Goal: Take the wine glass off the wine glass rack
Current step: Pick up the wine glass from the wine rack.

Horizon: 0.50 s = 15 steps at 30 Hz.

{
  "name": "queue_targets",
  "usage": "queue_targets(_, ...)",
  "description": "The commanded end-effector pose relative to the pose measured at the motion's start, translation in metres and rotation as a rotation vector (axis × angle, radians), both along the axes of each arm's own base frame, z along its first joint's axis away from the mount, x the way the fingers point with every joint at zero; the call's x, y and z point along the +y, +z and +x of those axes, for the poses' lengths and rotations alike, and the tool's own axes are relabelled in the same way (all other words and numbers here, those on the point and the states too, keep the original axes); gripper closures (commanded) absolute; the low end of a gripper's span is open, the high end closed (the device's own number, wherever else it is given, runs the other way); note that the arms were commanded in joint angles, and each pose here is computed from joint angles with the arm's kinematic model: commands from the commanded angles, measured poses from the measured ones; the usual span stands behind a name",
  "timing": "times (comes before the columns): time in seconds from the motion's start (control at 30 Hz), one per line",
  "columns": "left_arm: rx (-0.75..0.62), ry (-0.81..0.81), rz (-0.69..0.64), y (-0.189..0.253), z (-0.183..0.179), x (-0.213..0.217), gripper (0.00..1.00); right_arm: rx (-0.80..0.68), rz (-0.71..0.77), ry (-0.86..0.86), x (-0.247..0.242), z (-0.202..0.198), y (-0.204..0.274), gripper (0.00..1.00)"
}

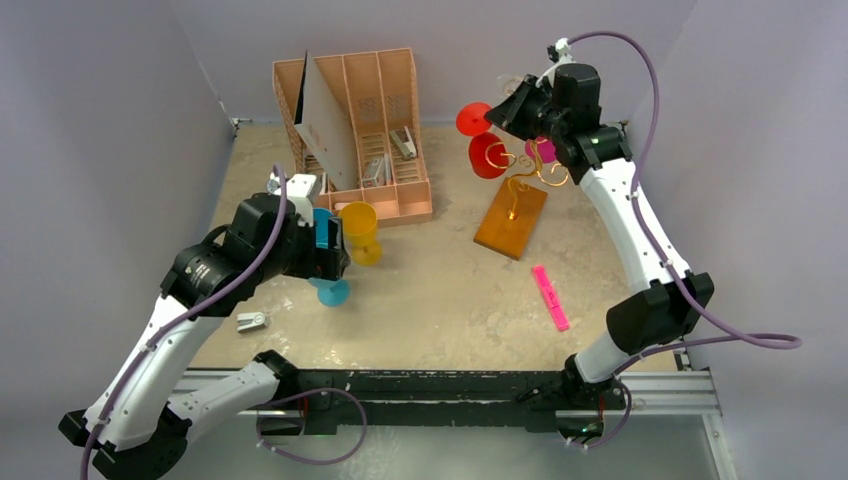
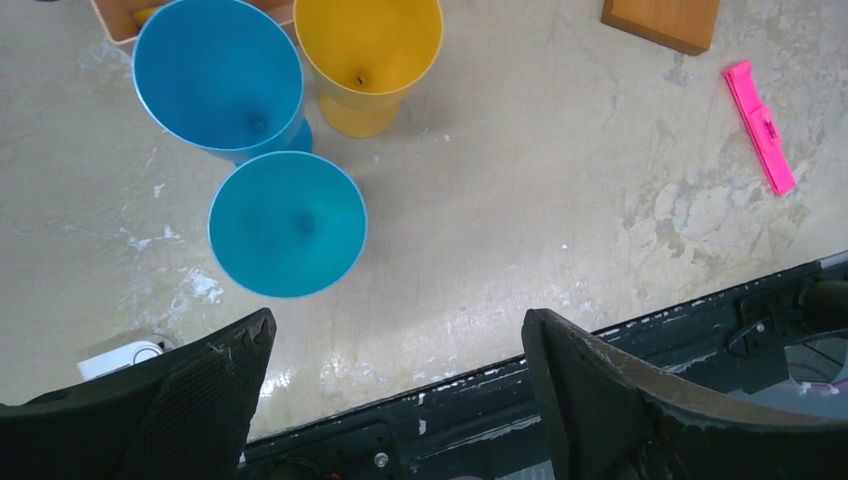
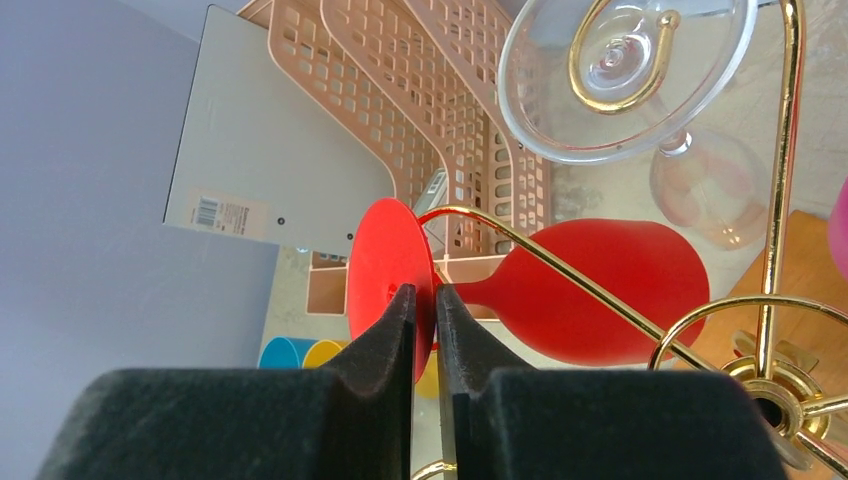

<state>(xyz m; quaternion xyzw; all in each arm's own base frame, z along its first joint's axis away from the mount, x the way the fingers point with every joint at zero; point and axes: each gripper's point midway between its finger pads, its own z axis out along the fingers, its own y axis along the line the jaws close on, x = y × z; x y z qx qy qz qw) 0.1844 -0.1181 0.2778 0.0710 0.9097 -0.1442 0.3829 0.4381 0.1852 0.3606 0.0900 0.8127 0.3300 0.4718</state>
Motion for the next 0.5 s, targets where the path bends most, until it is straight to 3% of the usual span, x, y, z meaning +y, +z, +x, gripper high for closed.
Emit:
queue_targets(0.0,-0.083,0.057,-0.024,0.023,0.002,0.011,0.08,0.006,-0.026,0.010,-0.005,-0.011,0.002,1.00)
queue_targets(0.47,-0.088,0.060,-0.044,0.026,-0.002,0.012,0.08,0.028,0.180,-0.013,0.007,-0.014,0.025,1.00)
